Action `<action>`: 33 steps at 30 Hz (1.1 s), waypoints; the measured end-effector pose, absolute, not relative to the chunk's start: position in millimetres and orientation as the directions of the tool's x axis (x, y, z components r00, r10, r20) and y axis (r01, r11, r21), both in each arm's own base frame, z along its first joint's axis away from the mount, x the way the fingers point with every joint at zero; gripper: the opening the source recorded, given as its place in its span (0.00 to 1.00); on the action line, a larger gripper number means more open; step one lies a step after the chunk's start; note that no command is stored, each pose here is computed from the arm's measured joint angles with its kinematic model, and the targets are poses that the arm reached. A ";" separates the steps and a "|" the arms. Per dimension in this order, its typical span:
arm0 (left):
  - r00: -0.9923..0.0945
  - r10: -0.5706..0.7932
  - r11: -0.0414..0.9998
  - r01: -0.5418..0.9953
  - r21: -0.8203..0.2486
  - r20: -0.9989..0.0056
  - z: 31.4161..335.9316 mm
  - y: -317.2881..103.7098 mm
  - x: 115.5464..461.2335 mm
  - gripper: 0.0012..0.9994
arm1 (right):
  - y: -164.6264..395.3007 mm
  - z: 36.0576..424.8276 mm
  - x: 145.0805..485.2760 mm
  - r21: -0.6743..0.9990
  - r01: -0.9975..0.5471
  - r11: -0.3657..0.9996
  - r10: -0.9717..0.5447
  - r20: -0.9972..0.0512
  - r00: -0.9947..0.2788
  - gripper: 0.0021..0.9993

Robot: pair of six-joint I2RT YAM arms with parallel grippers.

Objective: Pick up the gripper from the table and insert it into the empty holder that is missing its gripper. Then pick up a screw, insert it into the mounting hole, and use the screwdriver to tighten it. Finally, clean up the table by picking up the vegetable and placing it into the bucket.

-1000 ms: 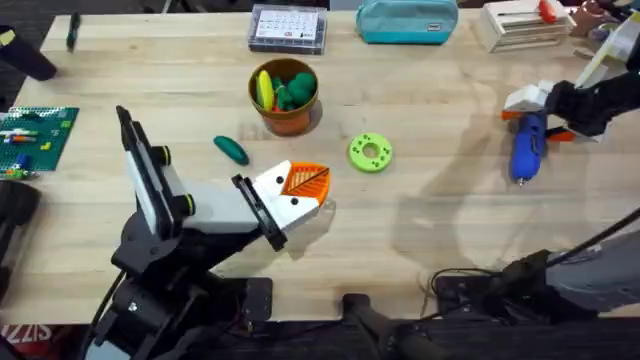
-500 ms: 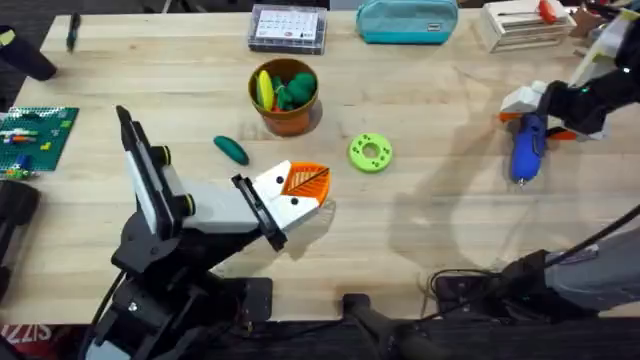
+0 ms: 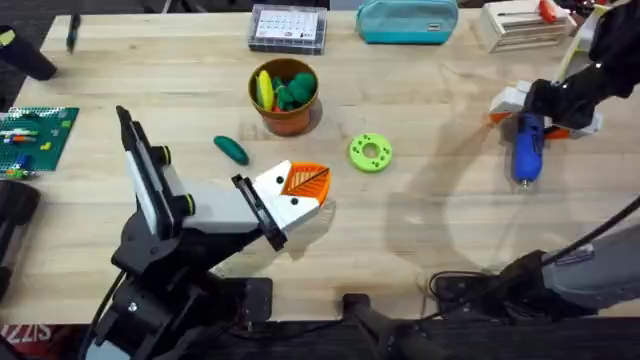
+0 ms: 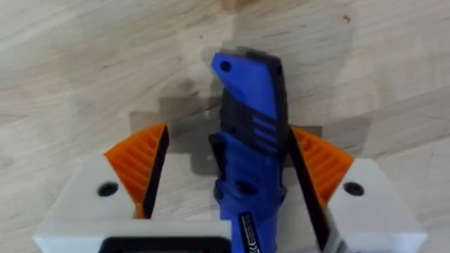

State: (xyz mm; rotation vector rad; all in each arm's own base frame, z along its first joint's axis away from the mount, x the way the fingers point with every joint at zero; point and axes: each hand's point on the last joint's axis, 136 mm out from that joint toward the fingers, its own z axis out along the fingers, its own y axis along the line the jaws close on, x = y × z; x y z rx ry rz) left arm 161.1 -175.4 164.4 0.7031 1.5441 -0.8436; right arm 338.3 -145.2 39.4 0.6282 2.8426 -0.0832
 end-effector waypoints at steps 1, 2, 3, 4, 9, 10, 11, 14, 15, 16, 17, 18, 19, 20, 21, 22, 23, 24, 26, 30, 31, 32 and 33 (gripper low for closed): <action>-0.137 -0.023 0.557 0.821 -0.126 -0.990 164.4 -175.4 161.1 0.02 | -145.3 39.3 338.1 -0.006 0.425 0.905 0.412 -0.233 -0.881 0.99; -0.137 -0.023 0.557 0.821 -0.127 -0.990 164.4 -175.4 161.1 0.02 | -145.2 39.3 337.9 -0.006 0.429 0.903 0.416 -0.233 -0.879 0.99; -0.137 -0.023 0.557 0.821 -0.127 -0.990 164.4 -175.4 161.1 0.02 | -145.2 39.4 337.9 -0.005 0.431 0.902 0.418 -0.233 -0.878 0.99; -0.136 -0.023 0.557 0.821 -0.126 -0.990 164.5 -175.4 161.1 0.02 | -145.2 39.3 337.7 -0.005 0.432 0.902 0.419 -0.232 -0.878 0.98; -0.137 -0.023 0.557 0.821 -0.127 -0.990 164.4 -175.4 161.1 0.02 | -146.5 39.4 337.7 -0.011 0.438 0.899 0.424 -0.234 -0.875 0.75; -0.137 -0.024 0.557 0.821 -0.126 -0.990 164.5 -175.4 161.1 0.02 | -146.6 39.4 337.8 -0.011 0.437 0.900 0.422 -0.235 -0.876 0.71; -0.137 -0.023 0.557 0.821 -0.126 -0.990 164.4 -175.4 161.1 0.02 | -147.0 39.5 337.6 -0.012 0.439 0.898 0.424 -0.235 -0.874 0.64; -0.137 -0.023 0.557 0.821 -0.127 -0.990 164.4 -175.4 161.1 0.02 | -147.6 39.4 337.6 -0.014 0.439 0.898 0.424 -0.236 -0.875 0.46; -0.137 -0.023 0.557 0.821 -0.127 -0.990 164.4 -175.4 161.1 0.02 | -147.5 39.5 337.6 -0.015 0.436 0.900 0.421 -0.235 -0.876 0.40; -0.137 -0.023 0.557 0.821 -0.127 -0.990 164.4 -175.4 161.1 0.02 | -147.5 39.4 337.4 -0.015 0.438 0.899 0.422 -0.235 -0.875 0.31; -0.136 -0.023 0.557 0.821 -0.126 -0.990 164.5 -175.4 161.1 0.02 | -147.5 39.4 337.5 -0.014 0.438 0.899 0.423 -0.235 -0.875 0.26; -0.137 -0.023 0.557 0.821 -0.127 -0.990 164.4 -175.4 161.1 0.02 | -147.6 39.4 337.6 -0.015 0.435 0.900 0.420 -0.236 -0.876 0.20; -0.137 -0.023 0.557 0.821 -0.126 -0.990 164.4 -175.4 161.1 0.02 | -148.3 39.5 337.5 -0.020 0.435 0.900 0.419 -0.237 -0.877 0.08; -0.137 -0.024 0.557 0.821 -0.126 -0.990 164.5 -175.4 161.1 0.02 | -148.0 39.4 337.2 -0.017 0.441 0.897 0.425 -0.235 -0.874 0.03; -0.136 -0.023 0.557 0.821 -0.126 -0.990 164.5 -175.4 161.1 0.02 | -147.7 39.4 337.5 -0.013 0.442 0.897 0.427 -0.236 -0.873 0.02; -0.137 -0.023 0.557 0.821 -0.127 -0.990 164.4 -175.4 161.1 0.02 | -147.8 39.4 337.5 -0.013 0.442 0.897 0.427 -0.236 -0.873 0.03; -0.137 -0.023 0.557 0.821 -0.126 -0.990 164.4 -175.4 161.1 0.02 | -147.6 39.4 337.5 -0.013 0.441 0.897 0.426 -0.236 -0.873 0.03; -0.137 -0.023 0.557 0.821 -0.127 -0.990 164.4 -175.4 161.1 0.02 | -147.5 39.4 337.6 -0.013 0.441 0.897 0.426 -0.236 -0.874 0.03; -0.136 -0.023 0.557 0.821 -0.126 -0.990 164.5 -175.4 161.1 0.02 | -147.6 39.4 337.6 -0.013 0.441 0.897 0.426 -0.236 -0.873 0.03; -0.137 -0.023 0.557 0.821 -0.127 -0.990 164.4 -175.4 161.1 0.02 | -146.7 39.4 335.3 -0.014 0.441 0.897 0.427 -0.225 -0.876 0.03; -0.137 -0.023 0.557 0.821 -0.127 -0.990 164.4 -175.4 161.1 0.02 | -145.6 39.7 333.1 -0.014 0.441 0.897 0.428 -0.213 -0.878 0.03; -0.137 -0.024 0.557 0.821 -0.126 -0.990 164.5 -175.4 161.1 0.02 | -144.9 40.5 331.2 -0.015 0.441 0.897 0.429 -0.203 -0.880 0.03; -0.137 -0.023 0.557 0.821 -0.126 -0.990 164.4 -175.4 161.1 0.02 | -144.5 42.4 330.3 -0.016 0.441 0.897 0.430 -0.196 -0.882 0.03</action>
